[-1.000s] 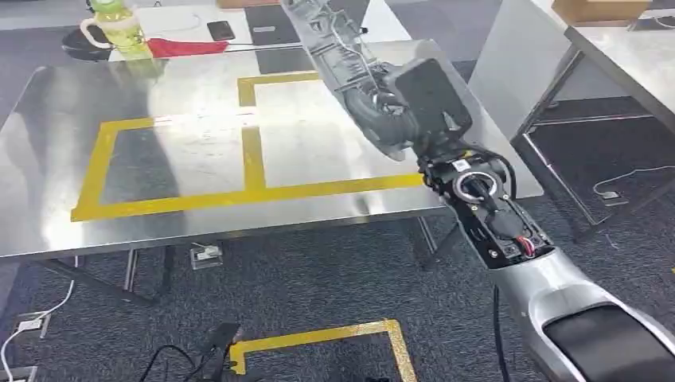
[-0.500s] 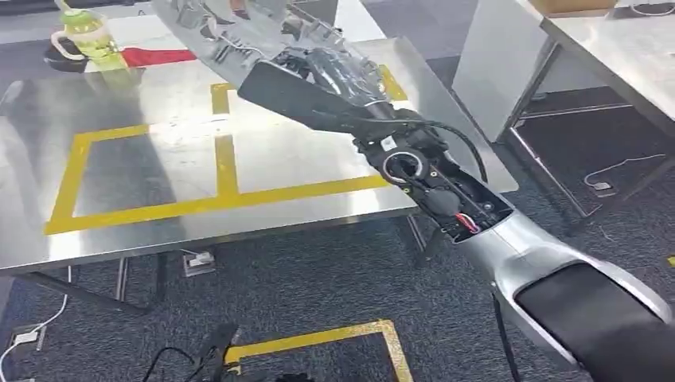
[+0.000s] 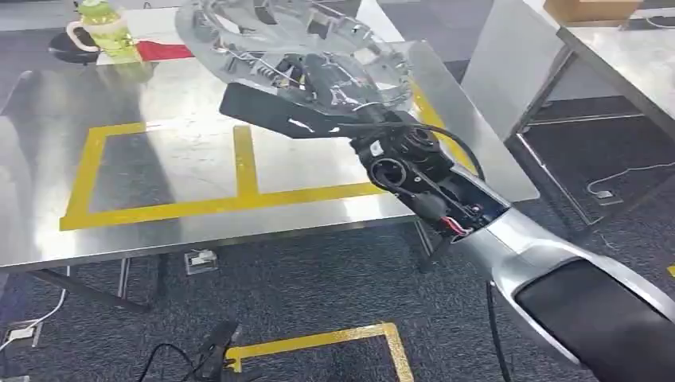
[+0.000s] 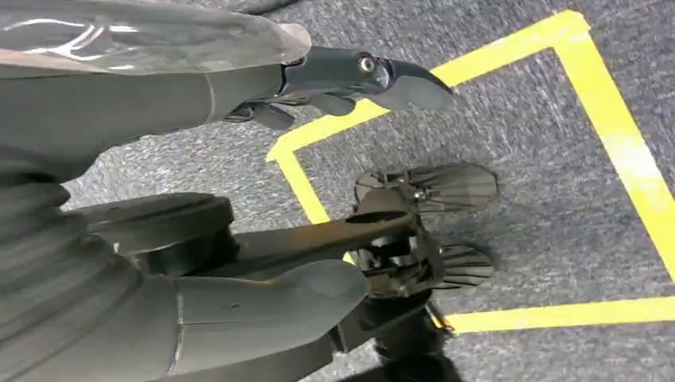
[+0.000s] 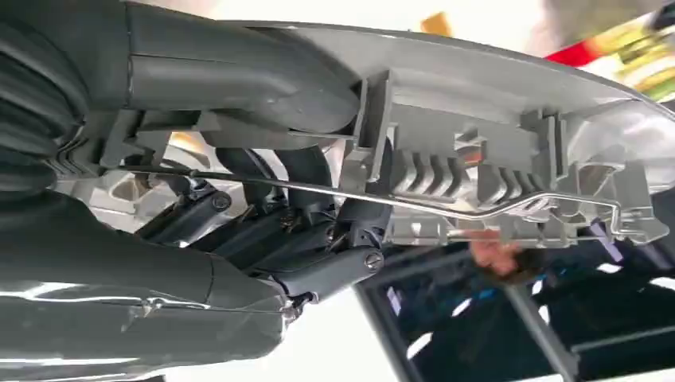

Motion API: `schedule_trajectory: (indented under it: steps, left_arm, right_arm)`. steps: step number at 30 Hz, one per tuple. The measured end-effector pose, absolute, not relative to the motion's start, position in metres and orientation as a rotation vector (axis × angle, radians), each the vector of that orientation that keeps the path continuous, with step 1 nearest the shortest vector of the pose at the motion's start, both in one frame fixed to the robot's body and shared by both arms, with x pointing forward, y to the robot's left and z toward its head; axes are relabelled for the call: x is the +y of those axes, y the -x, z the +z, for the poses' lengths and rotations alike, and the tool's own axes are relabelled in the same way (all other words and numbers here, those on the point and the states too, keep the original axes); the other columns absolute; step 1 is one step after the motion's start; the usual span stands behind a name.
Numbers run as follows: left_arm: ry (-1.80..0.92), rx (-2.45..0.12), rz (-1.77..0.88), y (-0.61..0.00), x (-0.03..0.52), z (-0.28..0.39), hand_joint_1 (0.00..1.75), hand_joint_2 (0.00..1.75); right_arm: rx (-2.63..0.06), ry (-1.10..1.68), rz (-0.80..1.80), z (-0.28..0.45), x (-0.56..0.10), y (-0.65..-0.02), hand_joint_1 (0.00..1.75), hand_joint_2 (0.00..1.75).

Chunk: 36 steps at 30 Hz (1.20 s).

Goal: Take the parts from the cabinet and place them on the table.

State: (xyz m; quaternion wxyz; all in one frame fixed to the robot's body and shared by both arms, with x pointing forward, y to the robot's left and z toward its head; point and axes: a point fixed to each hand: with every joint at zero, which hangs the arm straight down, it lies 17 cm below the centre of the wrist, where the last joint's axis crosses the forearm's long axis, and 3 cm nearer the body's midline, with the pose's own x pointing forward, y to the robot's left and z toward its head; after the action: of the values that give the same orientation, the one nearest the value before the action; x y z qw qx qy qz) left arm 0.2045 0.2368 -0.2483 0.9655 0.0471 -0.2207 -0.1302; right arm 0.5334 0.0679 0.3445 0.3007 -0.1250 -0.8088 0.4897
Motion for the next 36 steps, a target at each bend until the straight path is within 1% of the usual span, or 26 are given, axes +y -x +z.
schedule_trajectory:
  steps: [4, 5, 9, 23, 29, 36]
  left_arm:
    - [-0.095, -0.446, -0.264, -0.204, 0.237, -0.248, 0.0, 1.75]
    - [-0.094, -0.442, -0.268, -0.202, 0.236, -0.249, 0.0, 1.75]
    - [-0.09, -0.444, -0.269, -0.203, 0.233, -0.248, 0.0, 1.75]
    - [-0.097, -0.438, -0.261, -0.202, 0.236, -0.249, 0.0, 1.75]
    - [-0.095, -0.438, -0.261, -0.202, 0.235, -0.249, 0.0, 1.75]
    - [-0.092, -0.436, -0.26, -0.2, 0.234, -0.25, 0.0, 1.75]
  right_arm:
    - [-2.128, 0.41, 1.348, 0.338, 0.067, -0.536, 1.75, 1.75]
    - [-2.084, 0.57, 1.466, 0.319, 0.068, -0.539, 1.75, 1.75]
    - [-2.077, 0.585, 1.52, 0.309, 0.079, -0.532, 1.75, 1.75]
    - [-1.993, 0.803, 1.723, 0.272, 0.096, -0.524, 1.75, 1.75]
    - [-1.873, 0.863, 1.809, 0.245, 0.083, -0.533, 1.75, 1.75]
    - [-1.766, 0.855, 1.832, 0.207, 0.065, -0.538, 1.75, 1.75]
